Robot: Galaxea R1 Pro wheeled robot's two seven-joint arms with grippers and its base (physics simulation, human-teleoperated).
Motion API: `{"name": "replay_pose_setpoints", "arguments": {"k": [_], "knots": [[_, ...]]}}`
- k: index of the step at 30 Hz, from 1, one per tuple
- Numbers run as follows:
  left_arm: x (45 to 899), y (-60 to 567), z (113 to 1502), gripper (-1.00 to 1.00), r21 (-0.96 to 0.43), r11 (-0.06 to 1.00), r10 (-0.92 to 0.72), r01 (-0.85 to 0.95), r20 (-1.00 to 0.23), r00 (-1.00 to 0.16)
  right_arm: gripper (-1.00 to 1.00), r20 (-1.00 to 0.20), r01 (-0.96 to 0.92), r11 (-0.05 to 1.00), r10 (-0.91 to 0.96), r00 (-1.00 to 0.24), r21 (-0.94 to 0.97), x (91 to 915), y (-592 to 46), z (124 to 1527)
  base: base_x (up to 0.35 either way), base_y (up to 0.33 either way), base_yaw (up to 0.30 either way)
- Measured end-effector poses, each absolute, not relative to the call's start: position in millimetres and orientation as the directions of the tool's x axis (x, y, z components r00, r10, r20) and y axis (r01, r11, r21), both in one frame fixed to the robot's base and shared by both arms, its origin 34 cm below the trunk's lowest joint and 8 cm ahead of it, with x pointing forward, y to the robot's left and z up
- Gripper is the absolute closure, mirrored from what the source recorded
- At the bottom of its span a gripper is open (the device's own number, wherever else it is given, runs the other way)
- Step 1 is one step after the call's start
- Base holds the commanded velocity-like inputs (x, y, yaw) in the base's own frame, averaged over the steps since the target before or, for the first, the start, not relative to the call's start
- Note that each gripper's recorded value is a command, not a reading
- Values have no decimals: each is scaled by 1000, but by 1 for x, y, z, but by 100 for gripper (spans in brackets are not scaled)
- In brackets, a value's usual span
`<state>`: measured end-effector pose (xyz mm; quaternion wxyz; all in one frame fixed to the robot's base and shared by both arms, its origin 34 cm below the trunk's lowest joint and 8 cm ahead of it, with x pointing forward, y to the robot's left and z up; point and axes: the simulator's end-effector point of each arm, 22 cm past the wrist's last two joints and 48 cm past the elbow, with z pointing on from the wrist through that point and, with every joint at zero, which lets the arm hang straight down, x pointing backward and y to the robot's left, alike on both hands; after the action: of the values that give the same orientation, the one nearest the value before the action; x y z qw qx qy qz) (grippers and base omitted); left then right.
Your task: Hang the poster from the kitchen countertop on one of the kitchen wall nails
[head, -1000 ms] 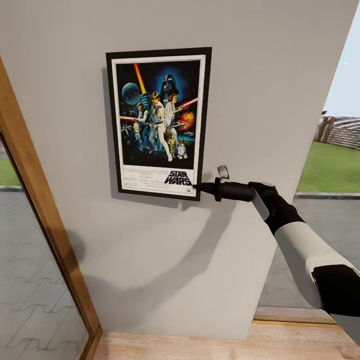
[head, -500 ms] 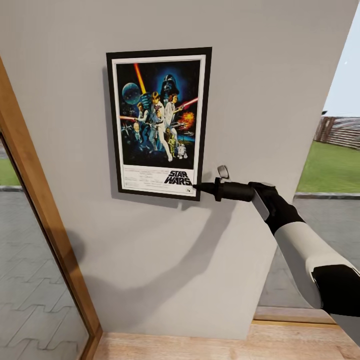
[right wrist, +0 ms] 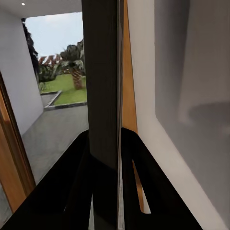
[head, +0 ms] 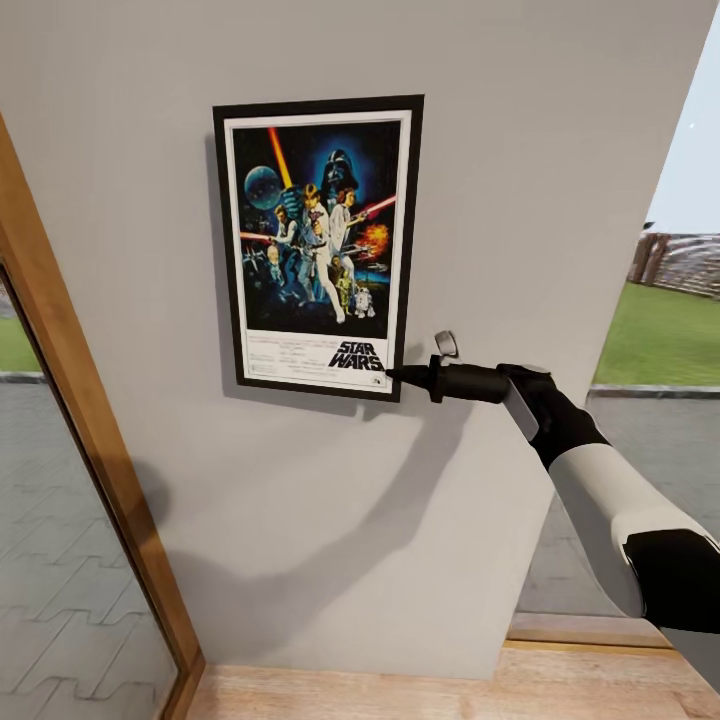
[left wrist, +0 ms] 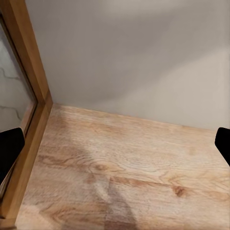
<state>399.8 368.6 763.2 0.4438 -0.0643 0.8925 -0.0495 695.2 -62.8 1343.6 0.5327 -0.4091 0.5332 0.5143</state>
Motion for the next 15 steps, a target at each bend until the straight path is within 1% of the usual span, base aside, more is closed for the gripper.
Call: {"name": "replay_pose_setpoints", "arguments": {"k": [15], "knots": [[400,368,763,-100,-146,987,-159,-70,-786,-598,100,-989,-984,137,112,-99,114,696,-63,1344,0,0,0]]}}
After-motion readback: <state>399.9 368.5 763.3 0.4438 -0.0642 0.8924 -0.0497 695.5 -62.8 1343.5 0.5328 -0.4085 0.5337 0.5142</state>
